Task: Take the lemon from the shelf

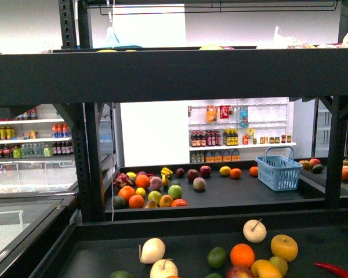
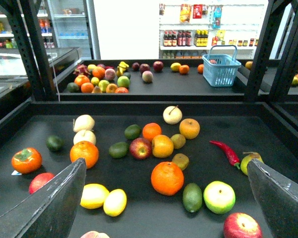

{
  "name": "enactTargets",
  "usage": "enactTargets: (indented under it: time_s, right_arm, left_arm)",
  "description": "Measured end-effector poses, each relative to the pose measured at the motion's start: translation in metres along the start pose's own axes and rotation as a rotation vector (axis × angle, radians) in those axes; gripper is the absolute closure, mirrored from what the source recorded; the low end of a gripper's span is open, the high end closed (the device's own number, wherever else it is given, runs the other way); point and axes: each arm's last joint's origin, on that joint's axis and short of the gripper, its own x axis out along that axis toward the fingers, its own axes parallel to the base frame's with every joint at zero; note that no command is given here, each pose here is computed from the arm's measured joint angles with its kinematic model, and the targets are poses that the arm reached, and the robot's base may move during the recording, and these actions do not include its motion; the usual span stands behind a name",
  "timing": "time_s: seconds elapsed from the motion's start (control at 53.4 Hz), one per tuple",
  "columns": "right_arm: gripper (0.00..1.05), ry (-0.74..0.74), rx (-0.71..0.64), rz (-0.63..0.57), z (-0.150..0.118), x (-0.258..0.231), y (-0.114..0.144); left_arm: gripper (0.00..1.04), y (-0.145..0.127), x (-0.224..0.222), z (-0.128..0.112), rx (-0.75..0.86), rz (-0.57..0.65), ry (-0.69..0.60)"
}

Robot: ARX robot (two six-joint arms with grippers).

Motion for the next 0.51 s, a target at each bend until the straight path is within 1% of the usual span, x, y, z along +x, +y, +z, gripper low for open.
enactTargets:
  time_s: [0.094, 0.112, 0.15, 0.262, 0.318, 0.393, 0.468, 0.505]
  right_arm:
    - [0.07, 0.000, 0.000, 0.000, 0.000, 0.000, 0.000]
    - [0.07, 0.000, 0.000, 0.000, 0.000, 0.000, 0.000]
    - [0.07, 0.000, 0.000, 0.000, 0.000, 0.000, 0.000]
    - [0.07, 0.000, 0.000, 0.000, 0.000, 0.000, 0.000]
    - [0.07, 0.000, 0.000, 0.000, 0.000, 0.000, 0.000]
    - [0.07, 0.000, 0.000, 0.000, 0.000, 0.000, 0.000]
    - [0.07, 0.000, 0.000, 0.000, 0.000, 0.000, 0.000]
    - [0.07, 0.000, 0.000, 0.000, 0.000, 0.000, 0.000]
  left_arm:
    - [0.08, 0.000, 0.000, 0.000, 0.000, 0.000, 0.000]
    - [0.08, 0.000, 0.000, -0.001, -0.020, 0.011, 0.009]
    - [0.08, 0.000, 0.001, -0.004, -0.117, 0.054, 0.068]
    - [0.08, 0.001, 0.004, -0.007, -0.288, 0.062, 0.125]
    - [0.08, 0.002, 0.006, -0.006, -0.337, 0.064, 0.147]
    - [0.08, 0.003, 0.011, 0.002, -0.383, 0.046, 0.168]
    - [0.08, 0.006, 0.018, 0.014, -0.430, 0.028, 0.163]
    - [0.08, 0.011, 0.023, 0.023, -0.456, 0.025, 0.153]
